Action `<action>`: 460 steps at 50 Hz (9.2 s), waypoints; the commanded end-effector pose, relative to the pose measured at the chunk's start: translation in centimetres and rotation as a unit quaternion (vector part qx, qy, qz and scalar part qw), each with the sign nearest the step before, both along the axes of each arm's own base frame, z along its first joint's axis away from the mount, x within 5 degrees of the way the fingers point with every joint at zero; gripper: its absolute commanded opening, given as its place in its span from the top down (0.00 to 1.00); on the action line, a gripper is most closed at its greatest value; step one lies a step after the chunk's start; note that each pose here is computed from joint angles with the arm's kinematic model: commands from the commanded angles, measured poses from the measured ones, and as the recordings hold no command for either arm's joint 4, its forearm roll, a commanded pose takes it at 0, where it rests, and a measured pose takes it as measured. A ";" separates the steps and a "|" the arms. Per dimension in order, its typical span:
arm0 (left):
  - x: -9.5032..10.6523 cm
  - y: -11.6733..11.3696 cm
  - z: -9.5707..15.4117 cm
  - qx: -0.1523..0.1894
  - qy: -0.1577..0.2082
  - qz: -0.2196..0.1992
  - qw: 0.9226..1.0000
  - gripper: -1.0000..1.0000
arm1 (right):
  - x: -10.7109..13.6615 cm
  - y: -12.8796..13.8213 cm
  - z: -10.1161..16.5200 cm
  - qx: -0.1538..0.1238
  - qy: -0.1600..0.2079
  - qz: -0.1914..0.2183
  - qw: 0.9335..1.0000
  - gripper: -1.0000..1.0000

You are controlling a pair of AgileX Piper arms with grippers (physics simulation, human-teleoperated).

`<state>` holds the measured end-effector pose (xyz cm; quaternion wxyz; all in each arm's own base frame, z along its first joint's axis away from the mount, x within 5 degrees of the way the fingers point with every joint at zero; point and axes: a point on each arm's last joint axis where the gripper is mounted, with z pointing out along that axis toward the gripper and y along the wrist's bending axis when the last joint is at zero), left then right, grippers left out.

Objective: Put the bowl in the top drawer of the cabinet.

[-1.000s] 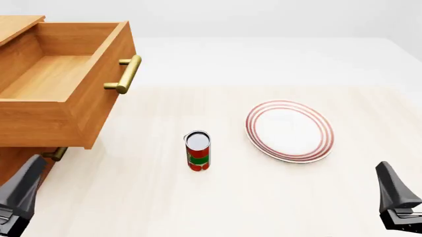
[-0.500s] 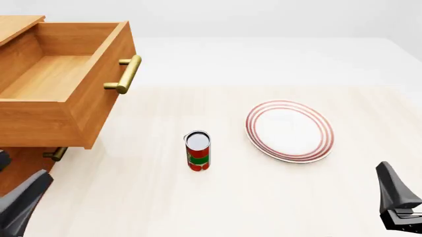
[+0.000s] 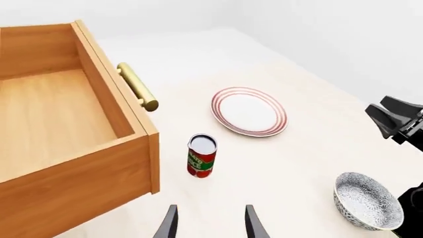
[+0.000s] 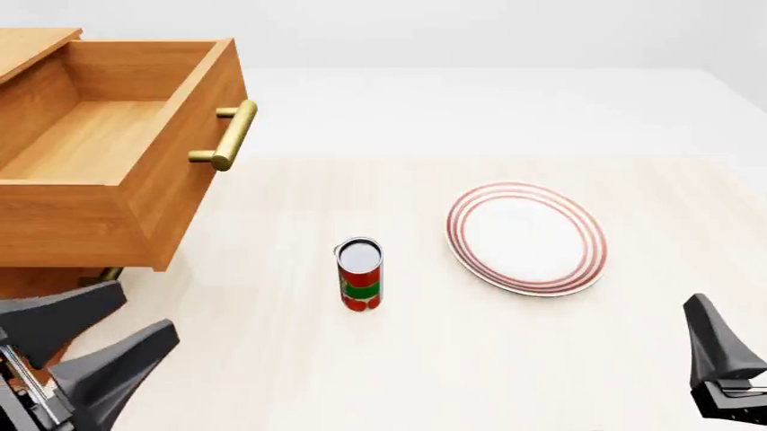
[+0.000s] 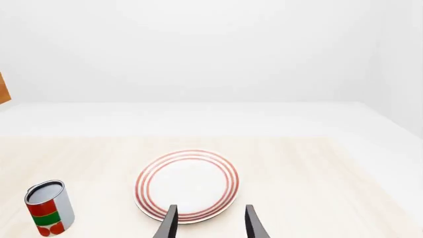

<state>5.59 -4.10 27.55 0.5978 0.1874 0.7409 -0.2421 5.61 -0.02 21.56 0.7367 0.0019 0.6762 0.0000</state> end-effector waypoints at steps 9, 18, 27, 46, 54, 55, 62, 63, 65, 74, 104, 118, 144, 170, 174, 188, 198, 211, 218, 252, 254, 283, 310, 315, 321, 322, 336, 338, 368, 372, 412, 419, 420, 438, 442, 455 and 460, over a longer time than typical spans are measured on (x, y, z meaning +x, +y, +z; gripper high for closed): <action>2.1 -3.9 -0.7 -0.011 0.094 -0.071 0.993 0.00 | 0.0 0.0 0.0 0.000 0.000 0.000 1.000 0.00; 2.4 -5.7 -1.1 -0.020 0.131 -0.100 0.986 0.00 | 0.0 0.0 0.0 0.000 0.000 0.000 1.000 0.00; 2.5 -7.2 -2.0 -0.043 0.185 -0.112 0.975 0.00 | 0.0 0.0 0.0 0.000 0.000 0.000 1.000 0.00; 2.9 -11.5 -2.8 -0.044 0.252 -0.144 0.956 0.00 | 0.0 0.0 0.0 0.000 0.000 0.000 1.000 0.00; 2.7 -12.6 -3.0 -0.047 0.262 -0.155 0.951 0.00 | 0.0 0.0 0.0 0.000 0.000 0.000 1.000 0.00; 2.7 -12.7 -3.0 -0.047 0.263 -0.157 0.951 0.00 | 0.0 0.0 0.0 0.000 0.000 0.000 1.000 0.00; 2.6 -13.2 -3.3 -0.052 0.273 -0.160 0.947 0.00 | 0.0 0.0 0.0 0.000 0.000 0.000 1.000 0.00; 2.6 -13.3 -3.4 -0.053 0.275 -0.160 0.947 0.00 | 0.0 0.0 0.0 0.000 0.000 0.000 1.000 0.00; 2.6 -13.4 -3.5 -0.053 0.277 -0.160 0.946 0.00 | 0.0 0.0 0.0 0.000 0.000 0.000 1.000 0.00; 2.6 -14.0 -4.2 -0.056 0.288 -0.160 0.943 0.00 | 0.0 0.0 0.0 0.000 0.000 0.000 1.000 0.00; 2.5 -18.0 -5.0 -0.051 0.306 -0.186 0.932 0.00 | 0.0 0.0 0.0 0.000 0.000 0.000 1.000 0.00; 2.1 -19.7 -5.9 -0.043 0.316 -0.200 0.927 0.00 | 0.0 0.0 0.0 0.000 0.000 0.000 1.000 0.00; 1.6 -21.6 -7.5 -0.039 0.336 -0.207 0.918 0.00 | 0.0 0.0 0.0 0.000 0.000 0.000 1.000 0.00; 1.5 -22.8 -9.1 -0.054 0.370 -0.193 0.907 0.00 | 0.0 0.0 0.0 0.000 0.000 0.000 1.000 0.00; 1.4 -23.1 -9.3 -0.054 0.375 -0.192 0.905 0.00 | 0.0 0.0 0.0 0.000 0.000 0.000 1.000 0.00; 1.5 -24.4 -10.2 -0.056 0.391 -0.186 0.900 0.00 | 0.0 0.0 0.0 0.000 0.000 0.000 1.000 0.00; 1.5 -25.2 -10.1 -0.054 0.395 -0.185 0.898 0.00 | 0.0 0.0 0.0 0.000 0.000 0.000 1.000 0.00; 1.5 -25.9 -10.2 -0.048 0.397 -0.186 0.898 0.00 | 0.0 0.0 0.0 0.000 0.000 0.000 1.000 0.00; 1.4 -26.3 -10.0 -0.044 0.399 -0.187 0.897 0.00 | 0.0 0.0 0.0 0.000 0.000 0.000 1.000 0.00; 1.3 -27.8 -10.6 -0.042 0.408 -0.185 0.893 0.00 | 0.0 0.0 0.0 0.000 0.000 0.000 1.000 0.00; 1.3 -27.8 -10.6 -0.043 0.410 -0.185 0.892 0.00 | 0.0 0.0 0.0 0.000 0.000 0.000 1.000 0.00; 1.7 -28.5 -11.6 -0.051 0.421 -0.174 0.889 0.00 | 0.0 0.0 0.0 0.000 0.000 0.000 1.000 0.00; 1.7 -29.7 -12.7 -0.050 0.424 -0.174 0.887 0.00 | 0.0 0.0 0.0 0.000 0.000 0.000 1.000 0.00; 1.9 -29.8 -12.8 -0.050 0.423 -0.172 0.888 0.00 | 0.0 0.0 0.0 0.000 0.000 0.000 1.000 0.00; 2.0 -29.9 -13.1 -0.049 0.424 -0.170 0.888 0.00 | 0.0 0.0 0.0 0.000 0.000 0.000 1.000 0.00; 2.0 -30.0 -13.2 -0.048 0.424 -0.170 0.888 0.00 | 0.0 0.0 0.0 0.000 0.000 0.000 1.000 0.00; 2.2 -30.6 -14.3 -0.043 0.426 -0.167 0.888 0.00 | 0.0 0.0 0.0 0.000 0.000 0.000 1.000 0.00; 2.2 -30.7 -14.4 -0.042 0.427 -0.167 0.888 0.00 | 0.0 0.0 0.0 0.000 0.000 0.000 1.000 0.00; 1.8 -31.5 -15.4 -0.040 0.432 -0.170 0.885 0.00 | 0.0 0.0 0.0 0.000 0.000 0.000 1.000 0.00; 1.8 -31.6 -15.6 -0.040 0.433 -0.169 0.884 0.00 | 0.0 0.0 0.0 0.000 0.000 0.000 1.000 0.00; 3.9 -31.3 -14.7 -0.041 0.421 -0.151 0.893 1.00 | 0.0 0.0 0.0 0.000 0.000 0.000 1.000 0.00; 4.6 -30.7 -13.4 -0.044 0.412 -0.147 0.898 1.00 | 0.0 0.0 0.0 0.000 0.000 0.000 1.000 0.00; 4.8 -30.6 -13.2 -0.045 0.411 -0.146 0.899 1.00 | 0.0 0.0 0.0 0.000 0.000 0.000 1.000 0.00; 6.9 -28.5 -8.9 -0.053 0.381 -0.133 0.914 1.00 | 0.0 0.0 0.0 0.000 0.000 0.000 1.000 0.00; 7.0 -28.3 -8.1 -0.055 0.376 -0.133 0.916 1.00 | 0.0 0.0 0.0 0.000 0.000 0.000 1.000 0.00; 7.2 -27.3 -5.2 -0.070 0.358 -0.139 0.921 1.00 | 0.0 0.0 0.0 0.000 0.000 0.000 1.000 0.00; 7.2 -26.9 -4.0 -0.077 0.351 -0.141 0.922 1.00 | 0.0 0.0 0.0 0.000 0.000 0.000 1.000 0.00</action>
